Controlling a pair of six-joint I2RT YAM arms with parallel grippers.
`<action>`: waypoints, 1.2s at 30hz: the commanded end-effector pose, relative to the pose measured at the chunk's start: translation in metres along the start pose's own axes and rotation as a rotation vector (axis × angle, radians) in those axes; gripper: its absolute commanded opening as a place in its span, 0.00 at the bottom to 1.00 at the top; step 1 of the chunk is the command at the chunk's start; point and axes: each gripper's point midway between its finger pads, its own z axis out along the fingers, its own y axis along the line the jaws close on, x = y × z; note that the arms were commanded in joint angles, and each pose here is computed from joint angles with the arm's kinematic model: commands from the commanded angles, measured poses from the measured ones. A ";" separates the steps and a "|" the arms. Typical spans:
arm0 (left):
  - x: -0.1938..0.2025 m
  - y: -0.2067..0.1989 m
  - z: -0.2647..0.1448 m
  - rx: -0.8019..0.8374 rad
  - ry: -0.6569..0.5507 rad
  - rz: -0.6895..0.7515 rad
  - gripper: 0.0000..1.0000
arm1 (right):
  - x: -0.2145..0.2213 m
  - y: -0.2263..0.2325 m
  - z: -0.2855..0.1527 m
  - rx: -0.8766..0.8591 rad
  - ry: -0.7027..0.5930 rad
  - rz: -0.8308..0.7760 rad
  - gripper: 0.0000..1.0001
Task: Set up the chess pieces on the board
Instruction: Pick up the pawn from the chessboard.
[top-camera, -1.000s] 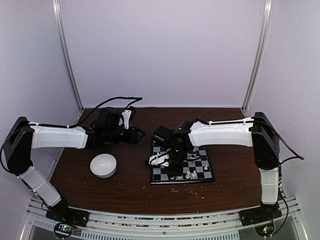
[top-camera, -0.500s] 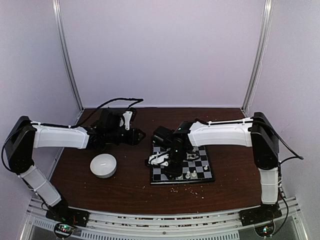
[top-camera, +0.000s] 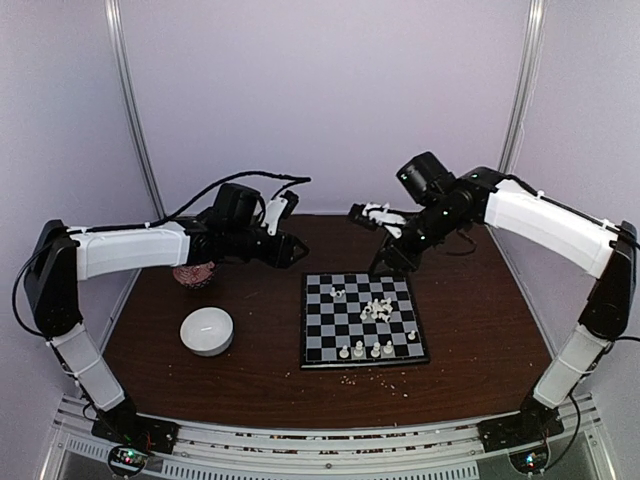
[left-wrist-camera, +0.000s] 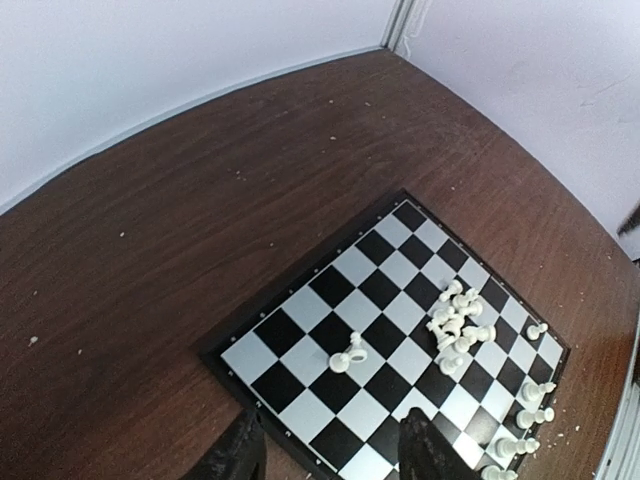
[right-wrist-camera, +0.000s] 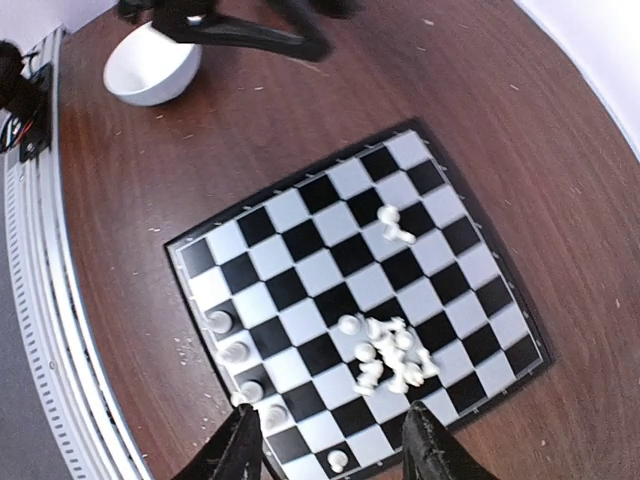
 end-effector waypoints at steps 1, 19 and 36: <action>0.000 -0.026 0.013 0.142 0.080 0.086 0.46 | 0.038 -0.034 -0.011 0.011 -0.021 0.142 0.48; 0.043 -0.030 0.089 0.176 0.333 0.049 0.33 | 0.090 -0.052 0.036 0.029 0.059 0.143 0.38; 0.066 -0.029 0.125 0.109 0.433 0.105 0.31 | 0.104 -0.056 0.047 0.049 0.088 0.151 0.38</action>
